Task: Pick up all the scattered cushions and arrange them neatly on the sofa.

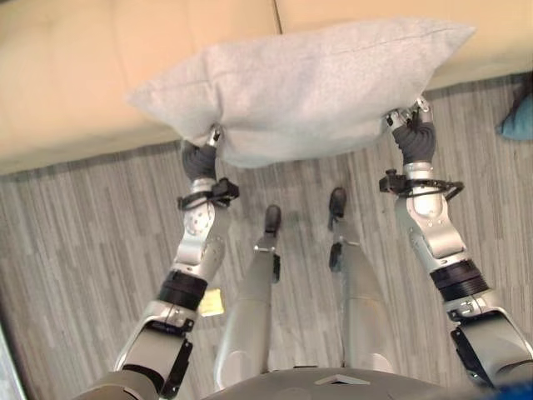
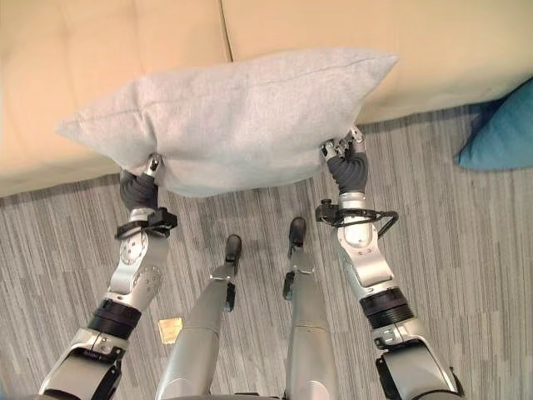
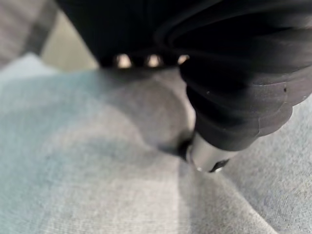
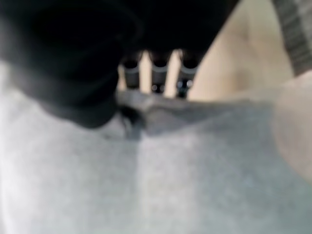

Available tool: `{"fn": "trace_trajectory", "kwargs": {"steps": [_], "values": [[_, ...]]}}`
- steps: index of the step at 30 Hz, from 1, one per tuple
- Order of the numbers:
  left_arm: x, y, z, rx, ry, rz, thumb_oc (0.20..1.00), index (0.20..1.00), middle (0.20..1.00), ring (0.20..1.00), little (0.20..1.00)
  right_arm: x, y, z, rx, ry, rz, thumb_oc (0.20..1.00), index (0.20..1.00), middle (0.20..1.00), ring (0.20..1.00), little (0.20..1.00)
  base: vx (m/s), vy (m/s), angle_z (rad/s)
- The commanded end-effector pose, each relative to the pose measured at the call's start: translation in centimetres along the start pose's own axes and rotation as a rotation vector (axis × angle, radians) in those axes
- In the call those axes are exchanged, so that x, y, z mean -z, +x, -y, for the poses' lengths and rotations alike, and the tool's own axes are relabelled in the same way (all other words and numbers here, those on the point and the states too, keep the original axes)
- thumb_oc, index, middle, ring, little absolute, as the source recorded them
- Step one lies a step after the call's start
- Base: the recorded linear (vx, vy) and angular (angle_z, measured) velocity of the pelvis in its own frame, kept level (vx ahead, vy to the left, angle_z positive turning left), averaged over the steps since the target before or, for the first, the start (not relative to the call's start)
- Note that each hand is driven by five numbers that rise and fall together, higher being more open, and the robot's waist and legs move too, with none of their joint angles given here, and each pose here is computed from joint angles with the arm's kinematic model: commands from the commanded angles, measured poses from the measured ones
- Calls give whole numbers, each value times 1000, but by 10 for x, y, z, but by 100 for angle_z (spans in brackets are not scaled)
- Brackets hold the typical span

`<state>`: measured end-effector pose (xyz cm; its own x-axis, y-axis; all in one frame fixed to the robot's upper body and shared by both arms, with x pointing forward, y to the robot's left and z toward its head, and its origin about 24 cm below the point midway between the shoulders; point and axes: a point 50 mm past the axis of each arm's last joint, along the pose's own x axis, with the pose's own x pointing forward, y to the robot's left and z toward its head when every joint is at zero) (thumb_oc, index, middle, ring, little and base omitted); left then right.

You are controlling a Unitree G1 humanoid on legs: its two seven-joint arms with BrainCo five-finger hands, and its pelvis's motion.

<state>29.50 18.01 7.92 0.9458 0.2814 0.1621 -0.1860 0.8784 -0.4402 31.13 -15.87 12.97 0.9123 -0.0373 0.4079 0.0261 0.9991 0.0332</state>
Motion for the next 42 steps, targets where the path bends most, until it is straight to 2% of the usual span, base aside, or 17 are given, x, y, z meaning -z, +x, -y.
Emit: {"fn": "trace_trajectory", "kwargs": {"steps": [1,5,13,21,29,37,42], "values": [[-34,8,50,266,-32,188,200,200,200,200,200,-32,9,-21,-148,49,181,200,200,200,200,200,207,118,25],[-23,-10,24,261,35,127,200,200,200,200,200,-6,-13,-14,-184,3,60,200,200,200,200,200,174,120,19],[-11,-20,10,254,69,56,200,200,200,200,200,12,-29,-8,-208,-44,-40,200,200,200,200,200,90,151,-2],[1,-25,11,285,131,-5,200,200,200,200,200,33,-50,-14,-241,-56,-150,200,200,200,200,200,48,207,-25],[5,-25,21,294,110,-20,200,200,200,200,200,34,-46,-23,-257,-34,-156,200,200,200,200,200,173,-33,16],[11,-25,40,335,42,-45,200,200,200,200,200,28,-42,-10,-206,-73,-137,200,200,200,200,200,143,-121,62],[20,-31,40,363,91,-89,200,200,200,200,200,30,-47,-6,-177,-74,-148,200,200,200,200,200,241,-27,50]]}}
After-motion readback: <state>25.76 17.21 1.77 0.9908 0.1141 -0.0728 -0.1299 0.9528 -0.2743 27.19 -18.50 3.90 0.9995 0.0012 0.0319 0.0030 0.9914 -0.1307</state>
